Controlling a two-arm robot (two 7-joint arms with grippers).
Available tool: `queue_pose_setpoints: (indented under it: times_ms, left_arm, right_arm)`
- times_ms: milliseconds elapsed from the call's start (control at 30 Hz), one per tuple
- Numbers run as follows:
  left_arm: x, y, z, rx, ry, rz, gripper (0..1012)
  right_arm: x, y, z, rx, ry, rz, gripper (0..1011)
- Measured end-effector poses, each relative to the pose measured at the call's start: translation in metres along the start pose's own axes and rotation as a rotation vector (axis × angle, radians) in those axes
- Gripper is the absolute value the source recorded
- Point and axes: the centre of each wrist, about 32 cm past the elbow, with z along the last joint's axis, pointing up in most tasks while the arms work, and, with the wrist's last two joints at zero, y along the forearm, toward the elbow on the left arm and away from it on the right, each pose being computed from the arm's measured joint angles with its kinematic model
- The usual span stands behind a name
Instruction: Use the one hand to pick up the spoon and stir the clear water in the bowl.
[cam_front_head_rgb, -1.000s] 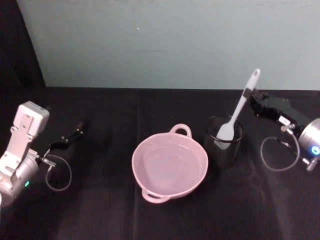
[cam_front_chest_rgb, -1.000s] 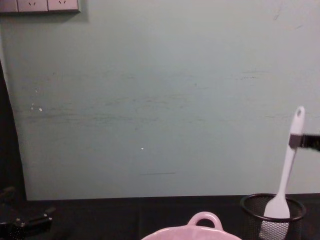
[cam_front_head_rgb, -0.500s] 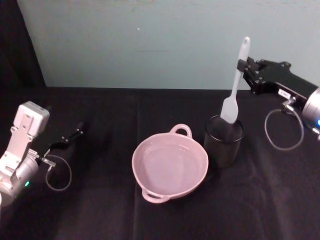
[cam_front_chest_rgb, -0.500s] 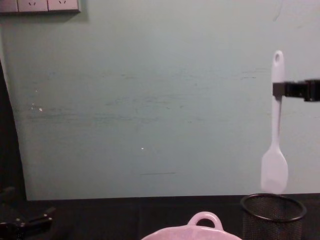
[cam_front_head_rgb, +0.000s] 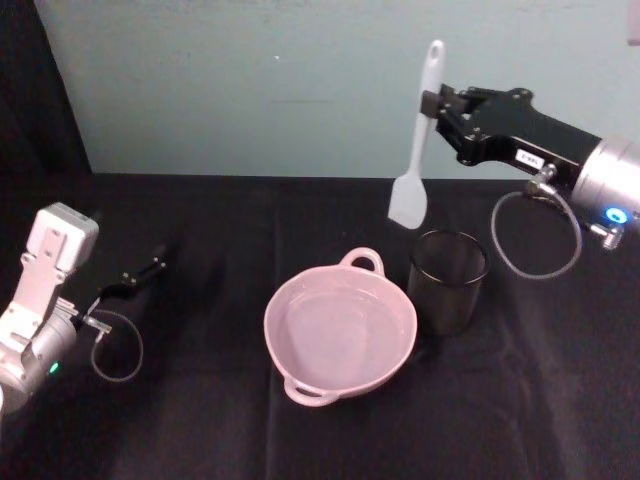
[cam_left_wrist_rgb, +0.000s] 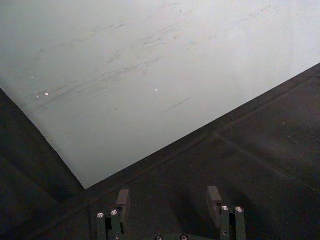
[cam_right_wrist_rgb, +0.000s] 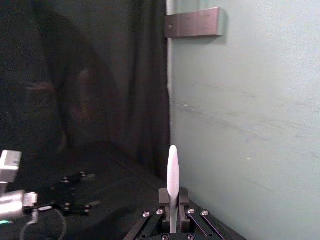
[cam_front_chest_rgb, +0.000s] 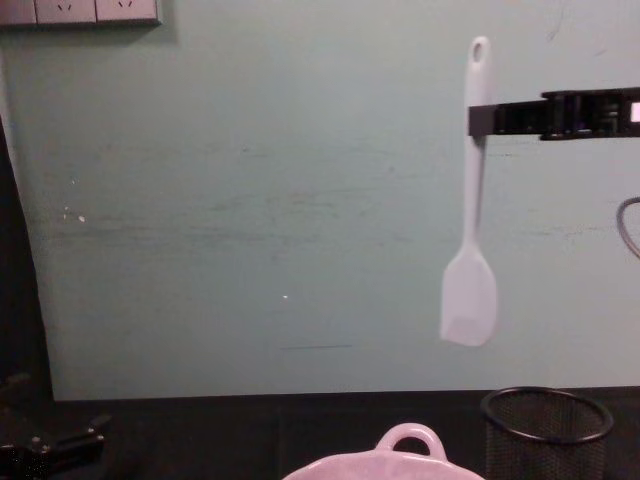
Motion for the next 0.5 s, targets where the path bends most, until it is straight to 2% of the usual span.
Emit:
queue_pose_setpoints:
  times_ms: [133,300,500]
  left_arm:
    - [0.0,0.0,0.0,0.0,0.0,0.0,1005]
    - [0.0,0.0,0.0,0.0,0.0,0.0,1005]
    - [0.0,0.0,0.0,0.0,0.0,0.0,1005]
  right_arm:
    - [-0.001,0.009,0.0,0.002,0.017,0.057,108]
    - [-0.002,0.019,-0.006,-0.003,0.039,0.102,108]
    - [-0.001,0.033,-0.024,-0.019,0.068,0.157,108]
